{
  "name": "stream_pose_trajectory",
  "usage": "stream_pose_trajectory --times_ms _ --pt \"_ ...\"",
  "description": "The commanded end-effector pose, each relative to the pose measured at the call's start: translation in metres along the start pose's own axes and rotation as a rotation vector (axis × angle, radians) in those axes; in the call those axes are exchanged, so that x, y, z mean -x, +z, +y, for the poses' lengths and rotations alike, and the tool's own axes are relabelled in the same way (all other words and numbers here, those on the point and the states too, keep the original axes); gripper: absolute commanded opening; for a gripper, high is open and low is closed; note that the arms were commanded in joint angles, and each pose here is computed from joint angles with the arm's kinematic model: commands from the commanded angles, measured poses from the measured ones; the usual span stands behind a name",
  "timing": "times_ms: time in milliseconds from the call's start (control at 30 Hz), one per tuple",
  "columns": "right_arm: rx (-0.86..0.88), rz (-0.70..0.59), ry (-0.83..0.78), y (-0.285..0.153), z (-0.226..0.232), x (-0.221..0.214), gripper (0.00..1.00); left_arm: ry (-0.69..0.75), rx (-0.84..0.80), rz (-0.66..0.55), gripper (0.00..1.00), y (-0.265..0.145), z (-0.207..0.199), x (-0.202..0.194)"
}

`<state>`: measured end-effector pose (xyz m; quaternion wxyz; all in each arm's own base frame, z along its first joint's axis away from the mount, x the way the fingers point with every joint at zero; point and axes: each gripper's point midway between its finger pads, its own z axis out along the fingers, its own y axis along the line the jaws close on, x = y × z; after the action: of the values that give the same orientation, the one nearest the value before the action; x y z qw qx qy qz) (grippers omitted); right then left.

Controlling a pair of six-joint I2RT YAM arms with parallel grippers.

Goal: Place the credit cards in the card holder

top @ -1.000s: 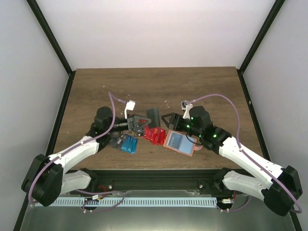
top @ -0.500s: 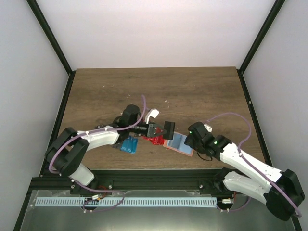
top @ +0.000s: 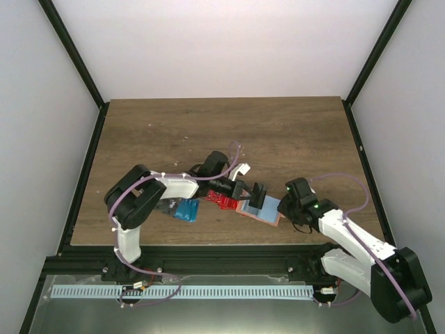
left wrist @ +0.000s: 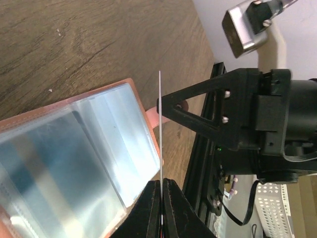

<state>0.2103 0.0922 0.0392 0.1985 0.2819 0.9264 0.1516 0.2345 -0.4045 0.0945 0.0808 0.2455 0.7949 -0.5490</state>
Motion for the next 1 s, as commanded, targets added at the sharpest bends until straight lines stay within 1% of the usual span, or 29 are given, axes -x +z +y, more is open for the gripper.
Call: stream_pose_trajectory --times_ms 0,167,267,367,467,567,800,967 --pt "0.028 -0.014 -0.017 0.001 0.004 0.007 0.37 0.014 -0.002 0.044 0.04 0.013 0.002 -0.001" --pt "0.016 -0.03 -0.026 -0.002 -0.001 0.009 0.47 -0.004 0.017 0.071 0.04 0.025 0.013 -0.003" --pt "0.006 -0.036 -0.025 -0.003 -0.004 0.009 0.48 -0.015 0.027 0.086 0.04 0.029 0.02 -0.005" --pt "0.014 -0.028 -0.021 0.0 -0.007 0.005 0.48 -0.02 0.04 0.092 0.04 0.031 0.025 -0.006" --pt "0.033 0.001 -0.012 0.007 -0.006 -0.002 0.43 -0.023 0.057 0.098 0.04 0.034 0.031 -0.007" --pt "0.047 0.027 -0.003 0.014 -0.006 -0.008 0.34 -0.03 0.065 0.102 0.04 0.036 0.035 -0.008" --pt "0.052 0.048 0.004 0.02 -0.009 -0.014 0.18 -0.049 0.085 0.104 0.04 0.039 0.043 -0.009" --pt "0.077 0.071 -0.004 0.021 -0.008 -0.02 0.13 -0.07 0.103 0.11 0.04 0.04 0.047 -0.01"
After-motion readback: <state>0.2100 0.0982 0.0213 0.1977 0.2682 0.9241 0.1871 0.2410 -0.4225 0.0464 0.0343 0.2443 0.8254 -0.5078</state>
